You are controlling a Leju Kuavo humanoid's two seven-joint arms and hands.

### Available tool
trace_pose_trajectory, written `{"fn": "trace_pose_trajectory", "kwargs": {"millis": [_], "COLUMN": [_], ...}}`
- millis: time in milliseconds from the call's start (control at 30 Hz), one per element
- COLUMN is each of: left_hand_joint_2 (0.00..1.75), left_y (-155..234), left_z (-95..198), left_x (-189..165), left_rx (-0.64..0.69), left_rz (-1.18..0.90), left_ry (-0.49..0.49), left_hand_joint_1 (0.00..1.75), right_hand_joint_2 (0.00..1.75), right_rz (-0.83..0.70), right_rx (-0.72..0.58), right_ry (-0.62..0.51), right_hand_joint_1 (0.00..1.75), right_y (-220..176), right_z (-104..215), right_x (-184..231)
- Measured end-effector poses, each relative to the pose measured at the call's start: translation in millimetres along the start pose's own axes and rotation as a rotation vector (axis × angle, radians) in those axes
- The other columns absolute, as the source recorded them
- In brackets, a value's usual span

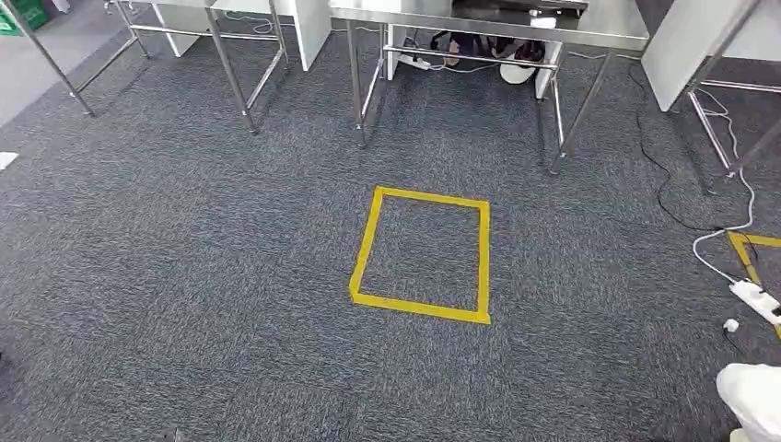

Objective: Take the parts from the cabinet and place them on the table.

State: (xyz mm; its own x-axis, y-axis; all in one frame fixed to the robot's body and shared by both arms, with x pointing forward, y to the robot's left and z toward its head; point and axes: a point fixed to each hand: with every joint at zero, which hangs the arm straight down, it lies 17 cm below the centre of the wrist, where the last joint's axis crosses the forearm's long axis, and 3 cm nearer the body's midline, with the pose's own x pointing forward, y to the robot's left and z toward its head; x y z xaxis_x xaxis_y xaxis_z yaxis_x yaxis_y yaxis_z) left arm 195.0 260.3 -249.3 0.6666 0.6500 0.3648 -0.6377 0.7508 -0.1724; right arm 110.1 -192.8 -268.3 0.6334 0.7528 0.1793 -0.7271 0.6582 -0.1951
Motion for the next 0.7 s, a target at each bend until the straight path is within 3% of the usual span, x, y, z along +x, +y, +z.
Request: {"fn": "trace_pose_trajectory", "kwargs": {"millis": [433, 700], "left_hand_joint_2": [0.00, 0.00], "left_y": [-4.2, -18.1], "left_z": [-0.2, 0.4], "left_x": [2.6, 1.7], "left_rx": [-0.009, -0.042], "left_rz": [-0.021, -0.104], "left_ry": [-0.004, 0.006], "left_hand_joint_1": [0.00, 0.00], "right_hand_joint_2": [0.00, 0.00], "right_rz": [-0.014, -0.097], "right_rx": [-0.006, -0.033], "right_ry": [-0.010, -0.027], "right_hand_joint_1": [0.00, 0.00], "right_y": [-3.5, -28.0], "right_z": [-0.1, -0.2], "right_x": [6.6, 35.1]}}
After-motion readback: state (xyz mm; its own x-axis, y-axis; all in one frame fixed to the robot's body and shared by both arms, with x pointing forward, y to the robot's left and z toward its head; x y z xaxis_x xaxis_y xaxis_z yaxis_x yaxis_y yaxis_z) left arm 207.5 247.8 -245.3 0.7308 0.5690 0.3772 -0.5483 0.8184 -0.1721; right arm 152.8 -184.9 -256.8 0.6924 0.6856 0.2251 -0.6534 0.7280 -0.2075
